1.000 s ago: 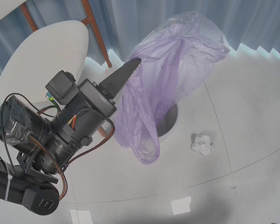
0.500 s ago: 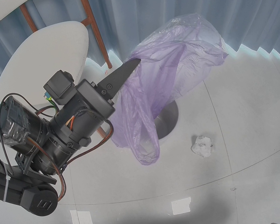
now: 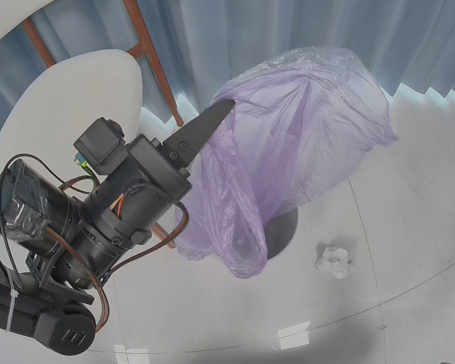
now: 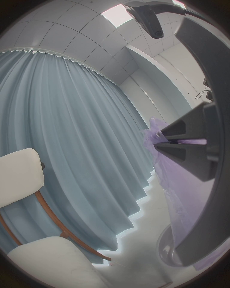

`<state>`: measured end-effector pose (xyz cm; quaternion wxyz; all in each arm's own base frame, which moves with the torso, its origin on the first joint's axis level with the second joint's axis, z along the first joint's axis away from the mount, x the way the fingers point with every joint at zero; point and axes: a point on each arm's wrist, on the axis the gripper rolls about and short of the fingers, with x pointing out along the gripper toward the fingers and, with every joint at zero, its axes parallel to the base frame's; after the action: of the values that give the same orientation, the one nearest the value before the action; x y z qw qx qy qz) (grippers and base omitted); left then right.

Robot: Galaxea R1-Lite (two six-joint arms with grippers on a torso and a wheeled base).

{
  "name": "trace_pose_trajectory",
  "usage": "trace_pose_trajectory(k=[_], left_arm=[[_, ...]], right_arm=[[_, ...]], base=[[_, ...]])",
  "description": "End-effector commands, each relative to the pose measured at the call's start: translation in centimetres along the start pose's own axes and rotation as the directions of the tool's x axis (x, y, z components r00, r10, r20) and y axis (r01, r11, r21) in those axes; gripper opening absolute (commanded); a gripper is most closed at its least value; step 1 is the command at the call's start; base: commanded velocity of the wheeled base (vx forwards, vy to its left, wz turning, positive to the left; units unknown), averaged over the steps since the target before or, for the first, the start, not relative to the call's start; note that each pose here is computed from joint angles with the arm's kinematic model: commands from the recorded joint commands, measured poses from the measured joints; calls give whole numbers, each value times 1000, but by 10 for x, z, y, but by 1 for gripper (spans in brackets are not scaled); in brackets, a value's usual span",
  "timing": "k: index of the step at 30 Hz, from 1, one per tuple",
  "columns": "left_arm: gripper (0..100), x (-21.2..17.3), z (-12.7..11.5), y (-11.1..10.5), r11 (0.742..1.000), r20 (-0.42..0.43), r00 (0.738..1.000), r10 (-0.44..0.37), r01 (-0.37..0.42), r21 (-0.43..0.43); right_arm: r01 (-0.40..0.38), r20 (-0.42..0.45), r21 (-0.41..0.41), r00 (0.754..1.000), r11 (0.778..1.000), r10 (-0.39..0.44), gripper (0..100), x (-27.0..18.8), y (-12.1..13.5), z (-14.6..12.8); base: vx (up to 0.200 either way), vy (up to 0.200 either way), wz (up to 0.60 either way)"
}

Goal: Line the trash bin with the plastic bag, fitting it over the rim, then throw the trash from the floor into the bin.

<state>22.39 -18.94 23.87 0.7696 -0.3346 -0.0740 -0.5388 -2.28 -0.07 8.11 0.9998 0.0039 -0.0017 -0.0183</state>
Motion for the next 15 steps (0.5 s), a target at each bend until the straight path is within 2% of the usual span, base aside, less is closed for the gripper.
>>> trace_pose_trajectory(k=[1,6,15], left_arm=[[0,1,0,-1,1000,-1,1000,-7,7,0],[0,2,-3,-17,999,-9,999,-53,53,-12],[0,2,-14,-7,999,-49,998,-41,39,-32]], right_arm=[[0,0,0,1000,1000,0,100,0,0,-5],[-1,0,0,1000,1000,1,100,0,0,-5],[0,0,0,1000,1000,0,100,0,0,-5]], base=[[0,0,0],[0,0,0],[0,0,0]])
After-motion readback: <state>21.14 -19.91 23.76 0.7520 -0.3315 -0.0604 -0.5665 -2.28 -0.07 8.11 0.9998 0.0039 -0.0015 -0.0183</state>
